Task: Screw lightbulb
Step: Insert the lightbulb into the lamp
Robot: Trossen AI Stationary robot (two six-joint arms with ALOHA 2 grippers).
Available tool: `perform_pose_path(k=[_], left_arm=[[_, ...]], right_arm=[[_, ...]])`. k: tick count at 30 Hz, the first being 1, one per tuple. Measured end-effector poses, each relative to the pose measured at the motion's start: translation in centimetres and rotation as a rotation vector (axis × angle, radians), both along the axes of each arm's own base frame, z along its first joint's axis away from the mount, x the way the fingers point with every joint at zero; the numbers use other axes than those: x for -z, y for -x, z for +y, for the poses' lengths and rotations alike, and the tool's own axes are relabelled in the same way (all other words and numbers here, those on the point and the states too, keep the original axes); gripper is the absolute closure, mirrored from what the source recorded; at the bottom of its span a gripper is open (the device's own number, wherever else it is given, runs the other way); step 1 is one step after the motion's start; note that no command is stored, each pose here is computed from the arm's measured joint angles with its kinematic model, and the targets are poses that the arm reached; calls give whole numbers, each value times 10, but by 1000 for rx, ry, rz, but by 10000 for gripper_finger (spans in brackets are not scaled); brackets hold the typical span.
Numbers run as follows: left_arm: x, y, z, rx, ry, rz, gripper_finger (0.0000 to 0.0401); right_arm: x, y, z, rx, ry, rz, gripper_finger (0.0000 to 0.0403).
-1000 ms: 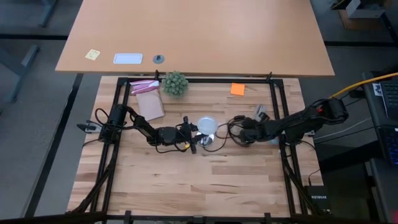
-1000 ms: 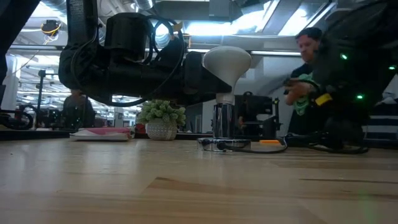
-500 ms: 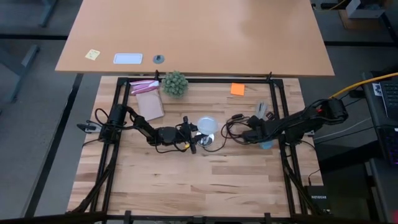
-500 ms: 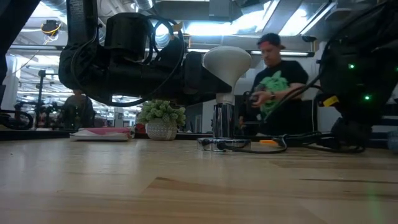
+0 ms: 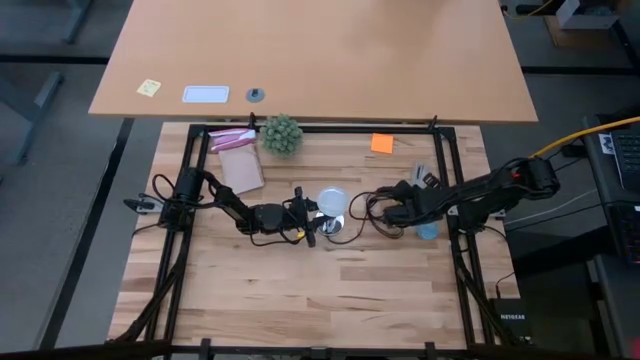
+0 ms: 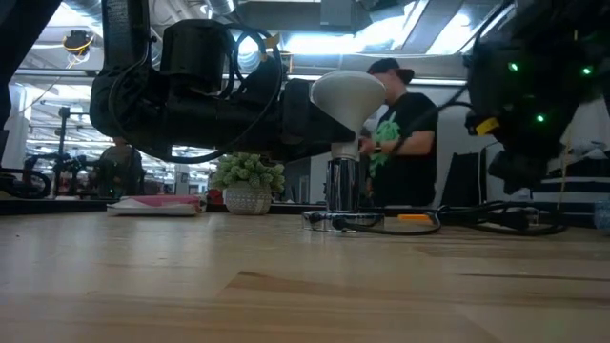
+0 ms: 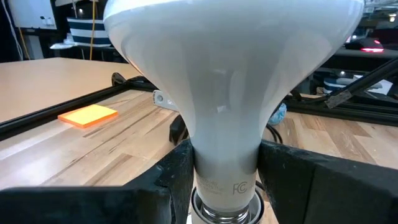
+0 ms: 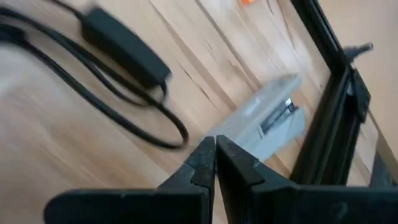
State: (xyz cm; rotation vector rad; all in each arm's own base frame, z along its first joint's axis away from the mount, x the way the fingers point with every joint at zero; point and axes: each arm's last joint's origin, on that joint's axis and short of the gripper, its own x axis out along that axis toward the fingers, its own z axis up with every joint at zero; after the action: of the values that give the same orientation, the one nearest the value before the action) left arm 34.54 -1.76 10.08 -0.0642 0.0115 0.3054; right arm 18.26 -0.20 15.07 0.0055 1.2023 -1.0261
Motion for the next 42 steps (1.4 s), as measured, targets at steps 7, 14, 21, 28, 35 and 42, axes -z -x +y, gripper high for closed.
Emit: perform_pose_path(k=[7, 14, 21, 28, 35, 42], left_arm=[[0, 0, 0, 0, 0, 0, 258], [0, 0, 0, 0, 0, 0, 258], [0, 0, 0, 0, 0, 0, 258], [0, 0, 0, 0, 0, 0, 258], [0, 0, 0, 0, 0, 0, 258], [0, 0, 0, 0, 0, 0, 258]], right_arm=[[-5, -21, 3, -86, -54, -124, 382], [6, -34, 9, -229, -242, -265, 382], [15, -29, 15, -225, -484, -273, 382], [21, -32, 27, -246, -724, -395, 382], [11, -43, 60, -371, -839, -565, 382], [-2, -51, 84, -520, -867, -730, 382]])
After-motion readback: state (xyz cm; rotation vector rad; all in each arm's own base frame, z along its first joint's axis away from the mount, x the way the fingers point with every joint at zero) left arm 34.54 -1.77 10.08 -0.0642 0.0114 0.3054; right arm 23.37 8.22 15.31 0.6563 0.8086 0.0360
